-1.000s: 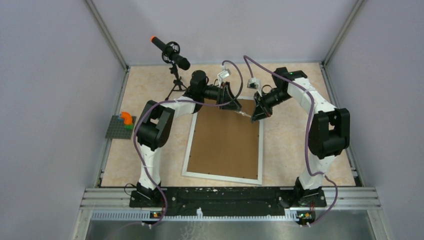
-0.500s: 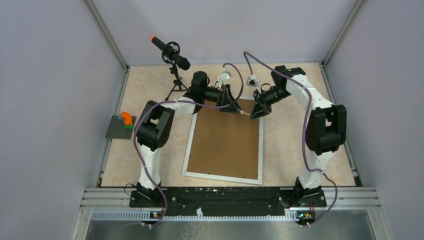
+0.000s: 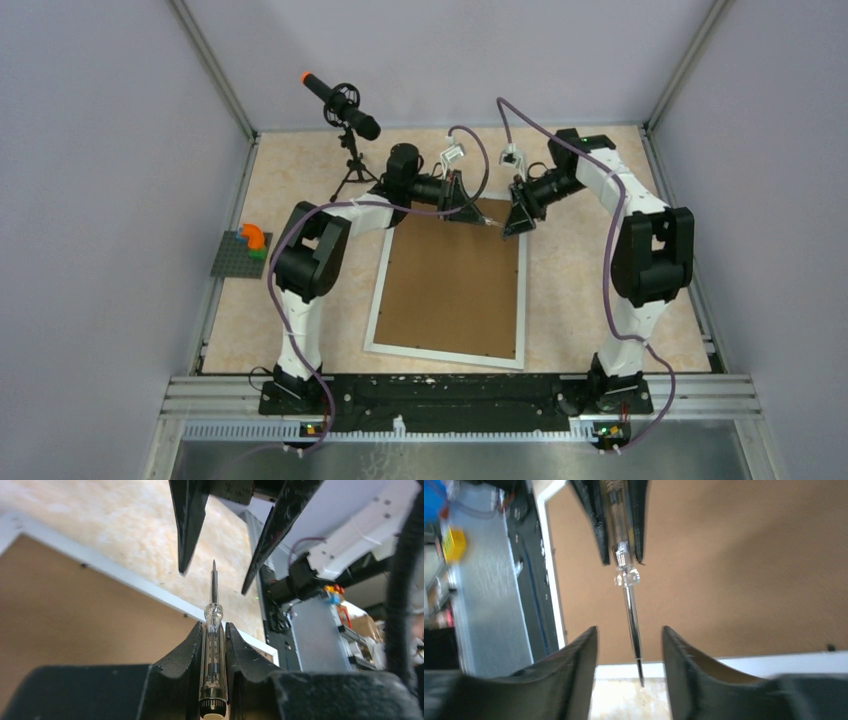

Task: Take the photo out of the frame
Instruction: Adjust the screwdriver, then release the photo frame item from the photo frame.

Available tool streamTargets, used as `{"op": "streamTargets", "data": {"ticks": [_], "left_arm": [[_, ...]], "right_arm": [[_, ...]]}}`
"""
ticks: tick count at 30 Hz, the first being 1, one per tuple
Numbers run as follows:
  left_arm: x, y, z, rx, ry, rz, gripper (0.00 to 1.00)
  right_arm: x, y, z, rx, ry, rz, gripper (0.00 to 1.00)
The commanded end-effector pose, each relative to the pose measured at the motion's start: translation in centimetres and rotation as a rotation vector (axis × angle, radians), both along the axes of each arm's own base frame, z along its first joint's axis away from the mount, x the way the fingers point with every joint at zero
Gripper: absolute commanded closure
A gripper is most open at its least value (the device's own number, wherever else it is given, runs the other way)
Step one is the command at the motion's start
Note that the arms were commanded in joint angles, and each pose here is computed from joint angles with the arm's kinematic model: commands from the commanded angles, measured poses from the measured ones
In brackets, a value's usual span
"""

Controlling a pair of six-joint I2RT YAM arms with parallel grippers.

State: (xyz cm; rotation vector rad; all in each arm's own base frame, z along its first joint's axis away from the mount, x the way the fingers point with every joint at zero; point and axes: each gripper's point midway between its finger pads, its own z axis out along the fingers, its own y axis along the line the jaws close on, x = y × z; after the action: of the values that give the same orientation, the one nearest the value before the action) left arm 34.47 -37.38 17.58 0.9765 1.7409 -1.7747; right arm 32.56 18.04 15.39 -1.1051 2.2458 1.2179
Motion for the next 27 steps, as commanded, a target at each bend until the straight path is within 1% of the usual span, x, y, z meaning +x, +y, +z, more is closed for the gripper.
{"op": "streamTargets", "data": {"ticks": [1,4,8,17,21,27], "left_arm": [[5.0,-0.5,-1.8,0.113,0.022,0.206,1.0],[6.8,-0.8,-3.1,0.159,0.017,0.255,1.0],[8.0,-1.0,-4.7,0.184,0.009,0.266,1.0],[8.6,-1.1,-7.4,0.22,-0.007,0.262,1.0],[8.5,-1.4,-7.8,0.202,-0.013,0.243,1.0],[8.7,-1.7,-8.5,0.186,-0.04,0.223,1.0]], "right_arm": [[7.2,-5.4,0.4,-0.042,-0.096,-0.366,0.4],[9.3,-8.3,-1.2,-0.117,-0.099,-0.526,0.41],[10.2,-9.4,-3.3,-0.155,-0.036,-0.611,0.45],[10.8,-9.2,-7.3,-0.149,0.064,-0.664,0.52],[10.5,-8.8,-8.8,-0.137,0.111,-0.676,0.57],[9.8,-8.2,-9.9,-0.114,0.165,-0.675,0.62]]}}
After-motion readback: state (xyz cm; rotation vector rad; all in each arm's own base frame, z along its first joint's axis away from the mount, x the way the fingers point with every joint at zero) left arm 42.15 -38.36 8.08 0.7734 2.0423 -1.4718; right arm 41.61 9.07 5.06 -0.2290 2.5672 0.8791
